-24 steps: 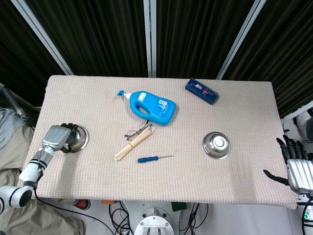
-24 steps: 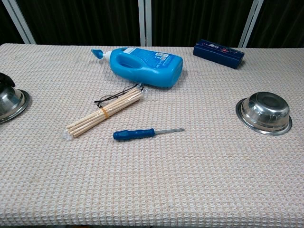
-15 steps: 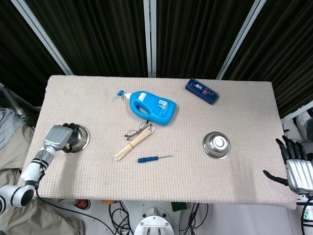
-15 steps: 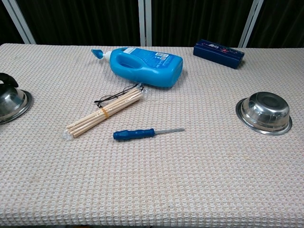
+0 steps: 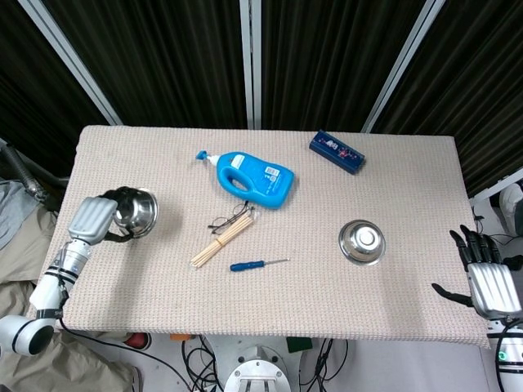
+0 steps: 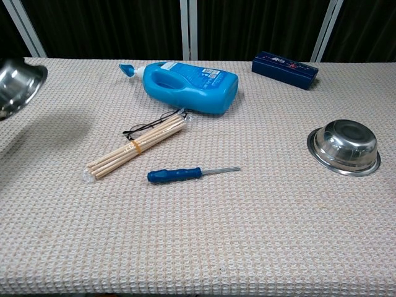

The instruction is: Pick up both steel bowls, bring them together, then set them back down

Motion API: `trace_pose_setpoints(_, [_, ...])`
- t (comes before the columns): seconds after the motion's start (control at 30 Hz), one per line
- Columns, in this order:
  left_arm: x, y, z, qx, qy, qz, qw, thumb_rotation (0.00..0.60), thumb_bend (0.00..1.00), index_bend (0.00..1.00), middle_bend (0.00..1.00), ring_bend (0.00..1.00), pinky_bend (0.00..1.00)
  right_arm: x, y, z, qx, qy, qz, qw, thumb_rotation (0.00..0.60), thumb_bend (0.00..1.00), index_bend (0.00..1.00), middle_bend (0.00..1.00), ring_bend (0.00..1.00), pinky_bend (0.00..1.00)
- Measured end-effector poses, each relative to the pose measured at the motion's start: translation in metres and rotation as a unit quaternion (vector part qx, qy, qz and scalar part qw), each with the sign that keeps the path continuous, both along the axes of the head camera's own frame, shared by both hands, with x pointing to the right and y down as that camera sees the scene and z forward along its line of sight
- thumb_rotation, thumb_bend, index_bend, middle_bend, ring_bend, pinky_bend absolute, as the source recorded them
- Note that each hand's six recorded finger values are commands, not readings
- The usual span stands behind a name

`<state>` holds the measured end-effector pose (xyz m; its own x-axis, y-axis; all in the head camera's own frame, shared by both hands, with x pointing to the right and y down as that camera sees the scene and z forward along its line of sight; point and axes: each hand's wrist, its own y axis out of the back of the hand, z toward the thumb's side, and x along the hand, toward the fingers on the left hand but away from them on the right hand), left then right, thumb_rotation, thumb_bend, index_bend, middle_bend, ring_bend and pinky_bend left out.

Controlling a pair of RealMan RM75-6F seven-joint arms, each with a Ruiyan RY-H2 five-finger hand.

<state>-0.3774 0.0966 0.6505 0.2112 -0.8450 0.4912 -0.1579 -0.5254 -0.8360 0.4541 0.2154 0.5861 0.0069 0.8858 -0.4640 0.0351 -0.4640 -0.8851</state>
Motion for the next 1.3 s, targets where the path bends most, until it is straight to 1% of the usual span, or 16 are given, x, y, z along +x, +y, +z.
trace_pose_setpoints(0.07, [0.005, 0.000, -0.018, 0.025, 0.067, -0.026, 0.9971, 0.600, 0.09, 0.35, 0.29, 0.28, 0.49, -0.009, -0.002, 0.006, -0.015, 0.003, -0.006, 0.9999, 0.524, 0.24, 0.00, 0.00, 0.00, 0.00])
trace_pose_setpoints(0.13, [0.009, 0.001, -0.033, 0.045, 0.127, -0.045, 0.9898, 0.600, 0.09, 0.37, 0.30, 0.29, 0.51, -0.018, -0.006, 0.013, -0.029, 0.009, -0.015, 0.9994, 0.570, 0.24, 0.00, 0.00, 0.00, 0.00])
trace_pose_setpoints(0.17, [0.012, 0.003, -0.044, 0.058, 0.169, -0.056, 0.9823, 0.600, 0.09, 0.38, 0.32, 0.30, 0.52, -0.023, -0.008, 0.016, -0.036, 0.010, -0.019, 0.9991, 0.594, 0.24, 0.00, 0.00, 0.00, 0.01])
trace_pose_setpoints(0.23, [0.015, 0.007, -0.057, 0.072, 0.230, -0.069, 0.9680, 0.600, 0.09, 0.39, 0.33, 0.31, 0.52, -0.036, -0.013, 0.025, -0.056, 0.008, -0.030, 0.9979, 0.600, 0.23, 0.00, 0.00, 0.00, 0.03])
trace_pose_setpoints(0.27, [0.018, 0.010, -0.065, 0.076, 0.269, -0.075, 0.9571, 0.600, 0.09, 0.39, 0.33, 0.31, 0.52, -0.042, -0.015, 0.029, -0.066, 0.004, -0.035, 0.9972, 0.600, 0.23, 0.00, 0.00, 0.00, 0.03])
trace_pose_setpoints(0.33, [0.022, 0.016, -0.074, 0.076, 0.323, -0.080, 0.9397, 0.600, 0.09, 0.40, 0.33, 0.31, 0.52, -0.056, -0.021, 0.039, -0.089, -0.005, -0.048, 0.9949, 0.600, 0.22, 0.00, 0.00, 0.00, 0.03])
trace_pose_setpoints(0.37, [0.024, 0.022, -0.080, 0.075, 0.356, -0.080, 0.9281, 0.600, 0.09, 0.40, 0.33, 0.31, 0.52, -0.060, -0.023, 0.043, -0.096, -0.005, -0.054, 0.9939, 0.600, 0.22, 0.00, 0.00, 0.00, 0.03])
trace_pose_setpoints(0.47, [0.030, 0.037, -0.092, 0.075, 0.411, -0.073, 0.9056, 0.600, 0.09, 0.40, 0.33, 0.31, 0.52, -0.075, -0.038, 0.052, -0.104, 0.012, -0.076, 0.9916, 0.600, 0.22, 0.00, 0.00, 0.00, 0.05])
trace_pose_setpoints(0.5, [0.031, 0.042, -0.092, 0.074, 0.418, -0.072, 0.9023, 0.600, 0.09, 0.40, 0.33, 0.31, 0.52, -0.079, -0.043, 0.055, -0.106, 0.018, -0.082, 0.9908, 0.600, 0.22, 0.00, 0.00, 0.00, 0.07])
trace_pose_setpoints(0.57, [0.032, 0.047, -0.091, 0.070, 0.424, -0.074, 0.8997, 0.600, 0.09, 0.40, 0.33, 0.31, 0.52, -0.090, -0.053, 0.063, -0.118, 0.027, -0.091, 0.9885, 0.600, 0.21, 0.00, 0.00, 0.00, 0.10])
trace_pose_setpoints(0.63, [0.033, 0.049, -0.087, 0.065, 0.428, -0.077, 0.8982, 0.600, 0.09, 0.40, 0.33, 0.31, 0.52, -0.100, -0.062, 0.072, -0.130, 0.033, -0.095, 0.9865, 0.600, 0.21, 0.00, 0.00, 0.00, 0.11])
trace_pose_setpoints(0.83, [0.033, 0.050, -0.079, 0.058, 0.426, -0.080, 0.8992, 0.600, 0.09, 0.40, 0.33, 0.31, 0.52, -0.123, -0.083, 0.094, -0.168, 0.046, -0.102, 0.9795, 0.600, 0.21, 0.00, 0.00, 0.00, 0.09])
trace_pose_setpoints(1.03, [0.027, 0.048, -0.076, 0.058, 0.418, -0.087, 0.9023, 0.600, 0.09, 0.41, 0.33, 0.31, 0.52, -0.136, -0.092, 0.114, -0.222, 0.054, -0.106, 0.9678, 0.600, 0.22, 0.00, 0.00, 0.00, 0.09])
trace_pose_setpoints(1.13, [0.025, 0.047, -0.075, 0.059, 0.413, -0.089, 0.9045, 0.600, 0.09, 0.41, 0.33, 0.31, 0.52, -0.141, -0.095, 0.122, -0.243, 0.062, -0.113, 0.9616, 0.600, 0.23, 0.00, 0.00, 0.00, 0.02])
trace_pose_setpoints(1.23, [0.025, 0.046, -0.074, 0.058, 0.414, -0.091, 0.9039, 0.600, 0.09, 0.41, 0.33, 0.31, 0.52, -0.144, -0.095, 0.128, -0.254, 0.071, -0.118, 0.9574, 0.600, 0.24, 0.00, 0.02, 0.00, 0.00])
trace_pose_setpoints(1.3, [0.026, 0.045, -0.073, 0.057, 0.413, -0.090, 0.9043, 0.600, 0.09, 0.41, 0.33, 0.31, 0.52, -0.145, -0.096, 0.128, -0.255, 0.073, -0.120, 0.9567, 0.600, 0.24, 0.00, 0.06, 0.00, 0.00])
